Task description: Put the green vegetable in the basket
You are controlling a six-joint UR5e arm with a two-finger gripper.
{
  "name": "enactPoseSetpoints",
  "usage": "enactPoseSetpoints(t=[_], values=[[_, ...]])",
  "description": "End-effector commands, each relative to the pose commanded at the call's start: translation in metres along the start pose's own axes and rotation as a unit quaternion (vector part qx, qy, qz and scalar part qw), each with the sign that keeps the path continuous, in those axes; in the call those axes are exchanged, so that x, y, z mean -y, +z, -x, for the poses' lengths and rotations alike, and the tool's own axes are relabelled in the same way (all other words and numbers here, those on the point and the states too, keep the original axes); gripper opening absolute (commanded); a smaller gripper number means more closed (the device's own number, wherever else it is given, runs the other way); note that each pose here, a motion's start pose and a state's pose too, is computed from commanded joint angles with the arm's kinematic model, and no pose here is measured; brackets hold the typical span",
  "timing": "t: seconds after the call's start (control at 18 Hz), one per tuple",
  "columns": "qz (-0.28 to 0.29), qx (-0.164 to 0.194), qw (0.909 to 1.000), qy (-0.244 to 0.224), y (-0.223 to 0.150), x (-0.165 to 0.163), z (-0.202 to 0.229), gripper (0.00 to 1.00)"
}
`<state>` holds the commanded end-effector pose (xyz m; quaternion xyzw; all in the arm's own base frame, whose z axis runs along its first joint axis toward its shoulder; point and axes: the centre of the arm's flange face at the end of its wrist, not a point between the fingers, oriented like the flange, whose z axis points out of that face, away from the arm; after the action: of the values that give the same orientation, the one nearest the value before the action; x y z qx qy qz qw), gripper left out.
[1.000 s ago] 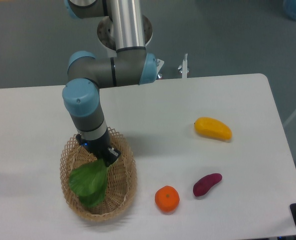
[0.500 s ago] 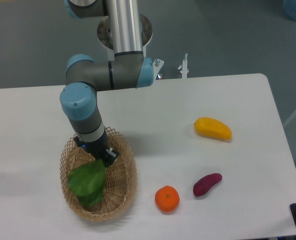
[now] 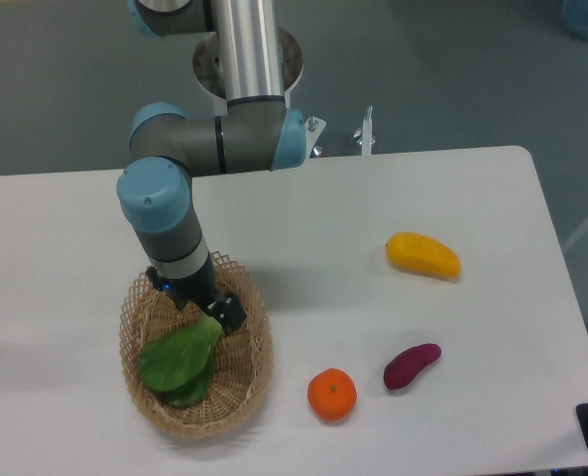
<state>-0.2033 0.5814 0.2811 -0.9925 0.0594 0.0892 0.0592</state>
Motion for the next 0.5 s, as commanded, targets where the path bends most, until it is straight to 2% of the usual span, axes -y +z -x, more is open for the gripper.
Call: enactPoseSetpoints(t=[0.33,0.5], values=[[-0.04,0.048,0.9971,-0.043,-0.058,-0.009,0.069,1.0],[-0.055,0.066,0.9938,-0.071,-0.082,-0.027,0.106,1.0]])
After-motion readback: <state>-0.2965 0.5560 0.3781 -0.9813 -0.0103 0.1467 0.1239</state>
